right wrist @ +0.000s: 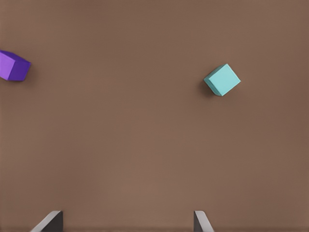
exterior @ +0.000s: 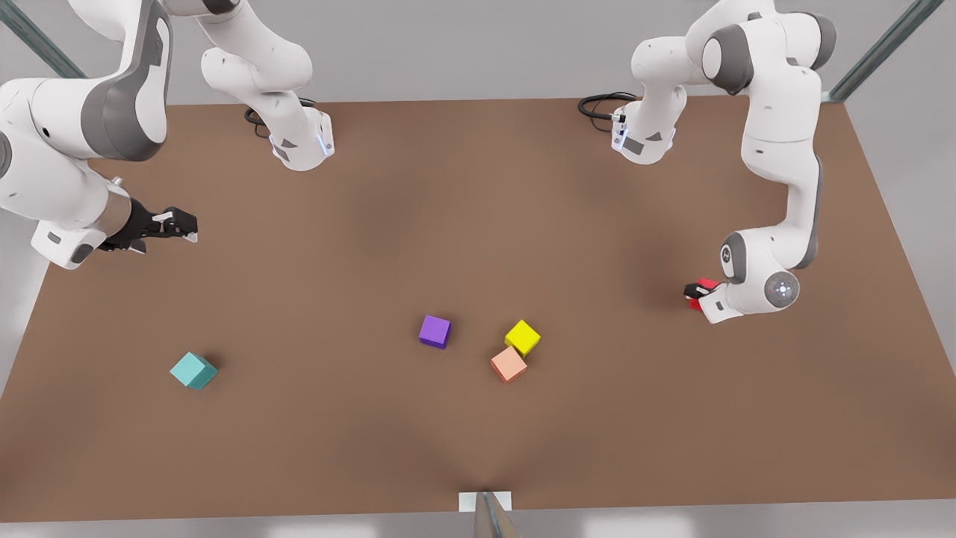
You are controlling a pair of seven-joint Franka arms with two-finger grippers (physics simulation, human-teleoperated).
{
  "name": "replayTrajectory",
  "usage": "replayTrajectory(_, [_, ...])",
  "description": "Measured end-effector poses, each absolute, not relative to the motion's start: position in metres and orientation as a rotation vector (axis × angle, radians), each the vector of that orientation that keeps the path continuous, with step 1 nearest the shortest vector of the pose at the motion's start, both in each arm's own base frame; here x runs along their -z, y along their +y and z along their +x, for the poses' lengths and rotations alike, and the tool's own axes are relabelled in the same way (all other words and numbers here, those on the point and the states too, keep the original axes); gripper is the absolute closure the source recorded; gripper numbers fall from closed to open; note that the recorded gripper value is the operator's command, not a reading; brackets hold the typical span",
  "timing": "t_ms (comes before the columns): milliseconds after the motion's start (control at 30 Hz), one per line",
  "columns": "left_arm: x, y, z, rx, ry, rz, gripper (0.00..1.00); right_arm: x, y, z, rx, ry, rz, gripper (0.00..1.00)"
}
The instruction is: Pick up red wooden cube and pass to hand red wooden cube and place in blue wooden cube
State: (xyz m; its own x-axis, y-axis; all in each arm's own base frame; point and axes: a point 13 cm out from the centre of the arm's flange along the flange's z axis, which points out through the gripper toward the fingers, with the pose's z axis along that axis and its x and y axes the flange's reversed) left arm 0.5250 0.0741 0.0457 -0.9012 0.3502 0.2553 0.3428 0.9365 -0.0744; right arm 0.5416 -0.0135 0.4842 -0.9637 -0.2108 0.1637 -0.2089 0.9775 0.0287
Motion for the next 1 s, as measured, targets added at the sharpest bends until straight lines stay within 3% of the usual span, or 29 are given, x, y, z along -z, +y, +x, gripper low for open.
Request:
replayTrajectory(67, [-0.045,0.074,0.525,-0.038,-2.827,-0.507,0.31,-0.484,-0.013,0.542,0.021,-2.957,0.317,0.00])
replayTrajectory(167, [-0.047,0.074,0.527,-0.032,-2.831,-0.498,0.32,-0.483,-0.012,0.541,0.026,-2.955,0.319,0.00])
replayTrajectory(233, [-0.064,0.059,0.548,-0.035,-2.857,-0.508,0.32,-0.482,-0.012,0.541,0.027,-2.954,0.320,0.00])
replayTrajectory(333, [-0.128,0.015,0.611,-0.180,-2.937,-0.415,0.32,-0.482,-0.011,0.541,0.030,-2.953,0.320,0.00])
replayTrajectory(433, [-0.182,-0.109,0.625,-0.588,-2.861,-0.352,0.32,-0.462,-0.003,0.538,0.094,-2.906,0.337,0.00])
replayTrajectory(567, [-0.235,-0.329,0.627,-1.140,-2.582,-0.452,0.32,-0.384,0.075,0.532,0.589,-2.664,0.349,0.00])
replayTrajectory(733, [-0.267,-0.464,0.601,-1.500,-2.310,-0.293,0.32,-0.280,0.207,0.564,1.373,-2.217,0.268,0.00])
replayTrajectory(1000, [-0.269,-0.504,0.626,-1.737,-2.120,0.046,0.32,-0.292,0.287,0.610,1.944,-2.177,0.649,0.00])
